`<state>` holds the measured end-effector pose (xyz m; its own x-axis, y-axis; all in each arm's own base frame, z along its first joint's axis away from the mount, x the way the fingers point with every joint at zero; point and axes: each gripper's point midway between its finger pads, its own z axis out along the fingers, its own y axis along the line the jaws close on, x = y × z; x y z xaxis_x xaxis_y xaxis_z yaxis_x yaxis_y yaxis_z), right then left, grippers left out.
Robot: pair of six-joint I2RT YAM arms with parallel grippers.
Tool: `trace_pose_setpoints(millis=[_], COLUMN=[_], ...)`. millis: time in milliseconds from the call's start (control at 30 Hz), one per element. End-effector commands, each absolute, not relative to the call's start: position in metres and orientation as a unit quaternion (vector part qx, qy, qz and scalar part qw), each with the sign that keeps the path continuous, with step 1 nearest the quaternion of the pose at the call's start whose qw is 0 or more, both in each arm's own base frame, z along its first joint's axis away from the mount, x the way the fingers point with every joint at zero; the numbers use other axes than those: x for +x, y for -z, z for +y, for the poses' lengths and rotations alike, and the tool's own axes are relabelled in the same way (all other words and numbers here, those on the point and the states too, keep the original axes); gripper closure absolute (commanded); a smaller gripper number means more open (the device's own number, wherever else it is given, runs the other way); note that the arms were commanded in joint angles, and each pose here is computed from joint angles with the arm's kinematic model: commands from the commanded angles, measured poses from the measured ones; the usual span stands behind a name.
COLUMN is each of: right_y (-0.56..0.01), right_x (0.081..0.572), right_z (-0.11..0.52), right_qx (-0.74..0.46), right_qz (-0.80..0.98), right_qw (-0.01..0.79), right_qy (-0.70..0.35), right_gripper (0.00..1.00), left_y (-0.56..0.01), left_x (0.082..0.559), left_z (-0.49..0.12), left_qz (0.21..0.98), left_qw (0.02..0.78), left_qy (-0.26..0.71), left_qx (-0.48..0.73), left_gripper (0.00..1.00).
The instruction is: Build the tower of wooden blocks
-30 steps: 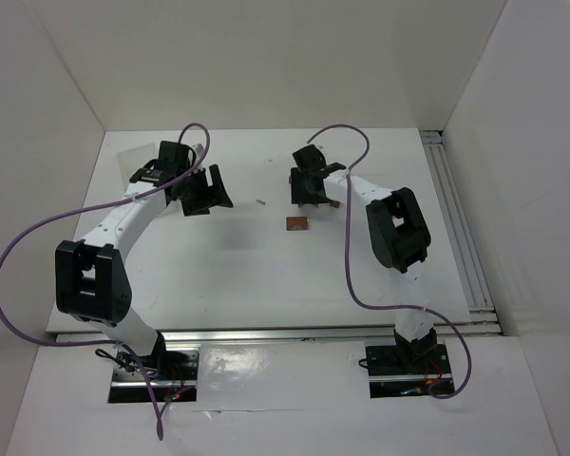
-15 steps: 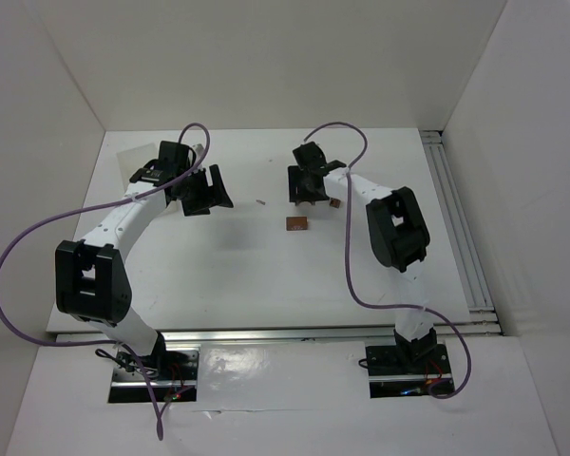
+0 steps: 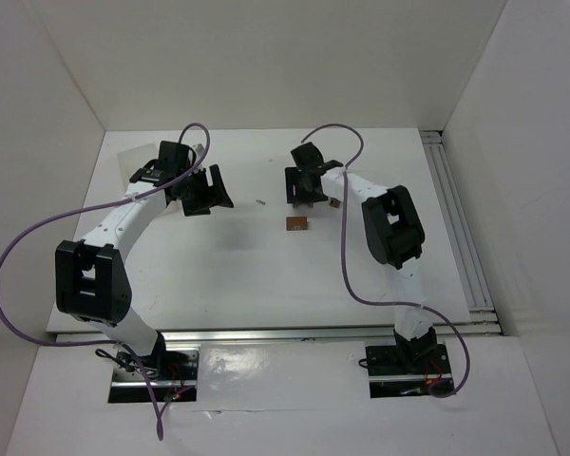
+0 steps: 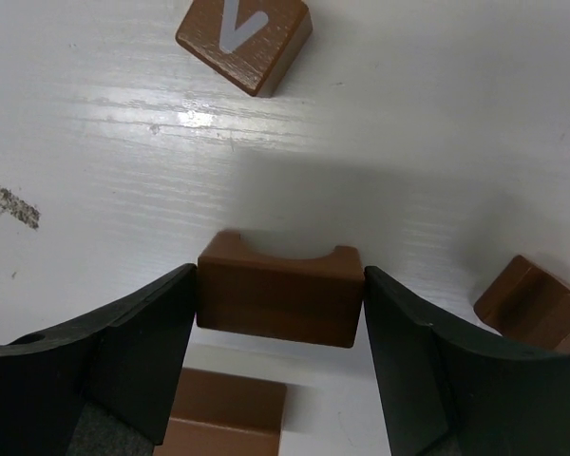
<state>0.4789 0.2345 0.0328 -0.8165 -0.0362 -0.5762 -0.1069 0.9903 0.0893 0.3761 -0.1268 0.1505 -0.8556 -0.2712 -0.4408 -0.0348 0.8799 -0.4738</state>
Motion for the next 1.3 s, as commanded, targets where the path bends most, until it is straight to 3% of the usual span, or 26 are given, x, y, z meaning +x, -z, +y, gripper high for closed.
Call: trace_pose_setpoints(millis=[0, 200, 333, 500, 700, 1267], right_y=[-0.071, -0.137, -0.159, -0.110, -0.071, -0.067], right_x=[0.494, 0.507, 0.509, 0.486, 0.476, 0.482], right_z=[0.237, 0.229, 0.186, 0.121, 0.117, 0.128], right_qx=[-0.043, -0.029, 0.026, 0.101, 0.111, 0.121], right_qz=[0.939, 0.916, 0.906, 0.926, 0.940, 0.934], right_qw=[0.335, 0.394, 0.422, 0.363, 0.320, 0.326], right_qy=[-0.066, -0.068, -0.012, -0.014, -0.035, -0.076], right_gripper=[0.23, 0.22, 0.22, 0.19, 0.15, 0.18], left_y=[-0.168, -0.165, -0.164, -0.165, -0.158, -0.158], left_x=[0.383, 0.384, 0.386, 0.384, 0.383, 0.380], left_z=[-0.128, -0.128, -0.128, -0.133, -0.133, -0.135], left_qz=[0.926, 0.927, 0.927, 0.927, 0.930, 0.931], left_qw=[0.280, 0.276, 0.276, 0.273, 0.265, 0.265], left_qy=[0.243, 0.242, 0.242, 0.247, 0.245, 0.242], left_qx=[-0.075, -0.076, -0.076, -0.070, -0.072, -0.069], left_gripper=[0.16, 0.16, 0.16, 0.16, 0.16, 0.16])
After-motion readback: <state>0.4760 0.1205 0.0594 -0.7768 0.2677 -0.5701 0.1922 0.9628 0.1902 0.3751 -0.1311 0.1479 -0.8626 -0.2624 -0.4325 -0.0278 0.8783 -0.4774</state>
